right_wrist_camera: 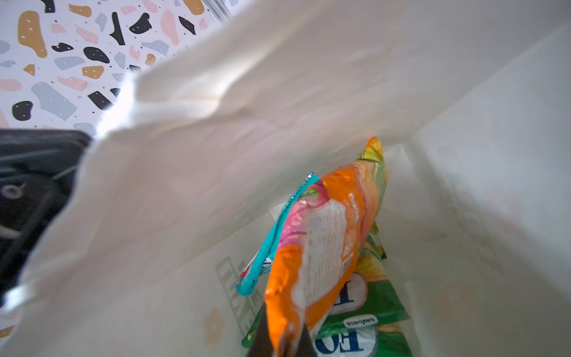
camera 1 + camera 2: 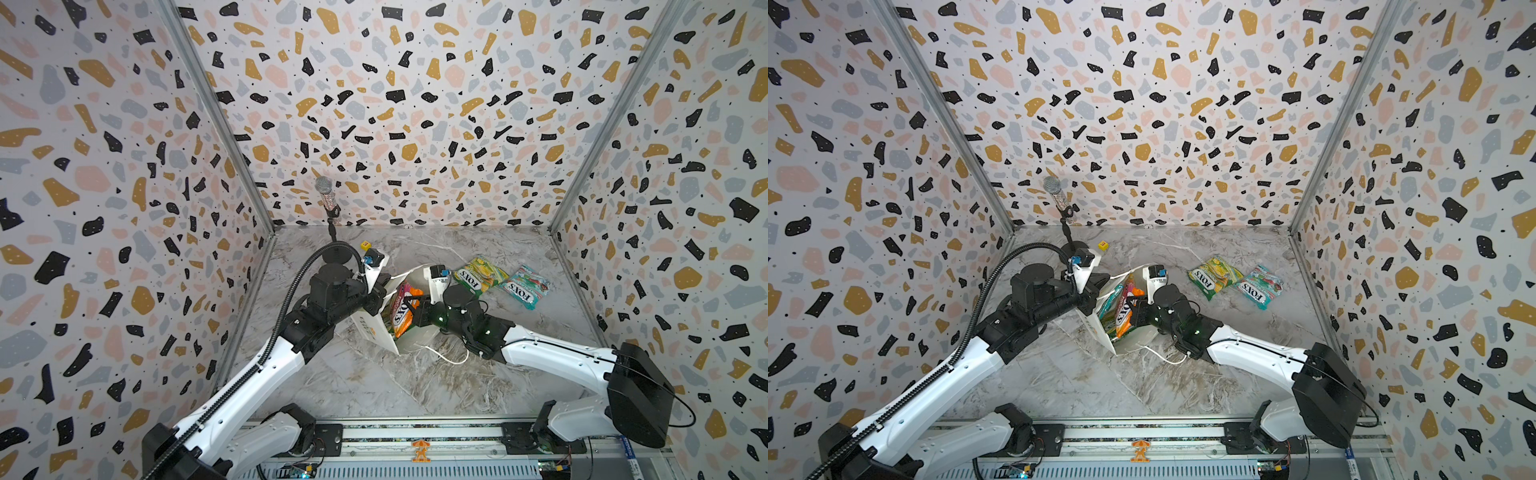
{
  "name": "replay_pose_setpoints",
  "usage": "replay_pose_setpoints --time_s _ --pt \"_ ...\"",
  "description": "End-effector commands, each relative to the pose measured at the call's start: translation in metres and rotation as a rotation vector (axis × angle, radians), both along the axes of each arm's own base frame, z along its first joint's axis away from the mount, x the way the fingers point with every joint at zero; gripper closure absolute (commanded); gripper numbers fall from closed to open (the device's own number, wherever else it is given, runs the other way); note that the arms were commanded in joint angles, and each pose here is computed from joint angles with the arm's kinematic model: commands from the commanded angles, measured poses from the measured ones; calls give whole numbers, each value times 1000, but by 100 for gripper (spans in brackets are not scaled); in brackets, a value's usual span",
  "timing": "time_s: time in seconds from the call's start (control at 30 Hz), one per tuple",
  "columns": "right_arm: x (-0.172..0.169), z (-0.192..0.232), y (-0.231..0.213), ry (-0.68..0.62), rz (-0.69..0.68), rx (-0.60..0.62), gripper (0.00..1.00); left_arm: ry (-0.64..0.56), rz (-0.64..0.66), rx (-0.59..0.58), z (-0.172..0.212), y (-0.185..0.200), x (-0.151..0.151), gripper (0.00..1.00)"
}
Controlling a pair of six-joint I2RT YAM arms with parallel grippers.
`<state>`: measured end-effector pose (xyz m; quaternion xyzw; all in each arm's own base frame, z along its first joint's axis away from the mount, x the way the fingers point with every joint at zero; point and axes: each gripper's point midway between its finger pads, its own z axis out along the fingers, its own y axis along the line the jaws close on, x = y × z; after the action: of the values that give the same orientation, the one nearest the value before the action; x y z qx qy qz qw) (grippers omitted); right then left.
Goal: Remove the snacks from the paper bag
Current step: 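Grasp the orange FOX'S Fruits packet in the bag with the right gripper, then pull the orange packet up out of the bag with the right gripper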
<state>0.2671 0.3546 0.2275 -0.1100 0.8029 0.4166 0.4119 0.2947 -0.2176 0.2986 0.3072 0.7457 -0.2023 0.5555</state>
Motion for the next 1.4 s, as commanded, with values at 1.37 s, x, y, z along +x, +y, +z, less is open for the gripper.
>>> replay_pose_setpoints --time_s 1.37 --pt "-34 161 -173 -361 -402 -37 100 -13 -37 4 7 -8 -4 100"
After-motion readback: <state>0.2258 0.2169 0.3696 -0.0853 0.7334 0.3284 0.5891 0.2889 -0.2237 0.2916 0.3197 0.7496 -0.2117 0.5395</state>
